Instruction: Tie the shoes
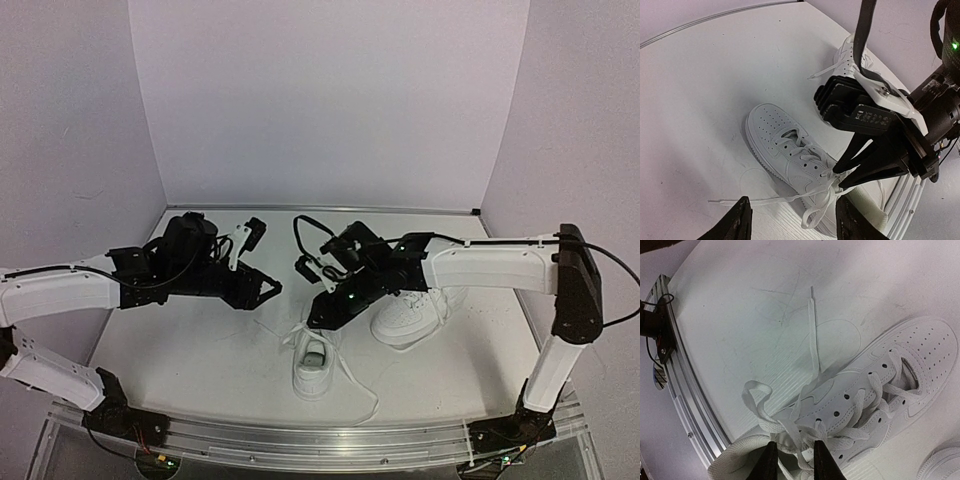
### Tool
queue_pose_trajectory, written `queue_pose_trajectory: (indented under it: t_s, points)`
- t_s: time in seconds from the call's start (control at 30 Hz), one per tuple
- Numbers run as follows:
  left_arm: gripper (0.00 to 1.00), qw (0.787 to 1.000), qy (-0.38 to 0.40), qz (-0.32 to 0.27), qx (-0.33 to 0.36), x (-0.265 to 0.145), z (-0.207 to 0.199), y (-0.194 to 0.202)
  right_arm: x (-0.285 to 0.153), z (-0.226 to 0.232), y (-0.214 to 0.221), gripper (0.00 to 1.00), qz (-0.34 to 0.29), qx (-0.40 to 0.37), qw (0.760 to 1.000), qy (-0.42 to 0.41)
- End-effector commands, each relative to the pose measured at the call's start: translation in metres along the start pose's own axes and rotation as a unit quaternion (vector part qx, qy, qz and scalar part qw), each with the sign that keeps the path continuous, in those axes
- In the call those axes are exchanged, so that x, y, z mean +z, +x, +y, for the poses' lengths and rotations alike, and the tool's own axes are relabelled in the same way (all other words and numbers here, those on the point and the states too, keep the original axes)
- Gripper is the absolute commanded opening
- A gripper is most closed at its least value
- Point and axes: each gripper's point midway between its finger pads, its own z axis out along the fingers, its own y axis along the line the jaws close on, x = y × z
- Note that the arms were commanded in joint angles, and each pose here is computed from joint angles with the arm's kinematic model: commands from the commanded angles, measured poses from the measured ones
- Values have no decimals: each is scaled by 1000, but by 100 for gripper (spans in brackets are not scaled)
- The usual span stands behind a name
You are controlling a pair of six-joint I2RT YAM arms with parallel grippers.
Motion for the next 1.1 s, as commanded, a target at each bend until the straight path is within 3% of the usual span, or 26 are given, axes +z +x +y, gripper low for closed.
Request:
queue_pose_trajectory:
  t_s: [0.0, 0.1, 0.23, 0.63, 0.9, 1.07]
  points:
    - [55, 1000, 16, -21, -4, 0, -3, -13, -8, 7, -16, 15, -17, -16, 1000, -2]
    - [54, 1000, 19, -15, -5, 5, -3, -11, -12, 8, -18, 12, -23, -18, 1000, -1]
    - [52, 1000, 19, -14, -8, 8, -1, -12, -13, 6, -16, 0, -21, -19, 1000, 5]
    - [50, 998, 61, -2, -16, 22, -3, -19, -40, 5, -16, 0, -46, -24, 998, 22]
    - [45, 987, 158, -4, 32, 27, -33, -19, -40, 2, -11, 0, -46, -22, 998, 26]
    - [41, 988, 149, 6, 47, 35, -28, -12, -38, 3, -9, 0, -42, -19, 999, 20]
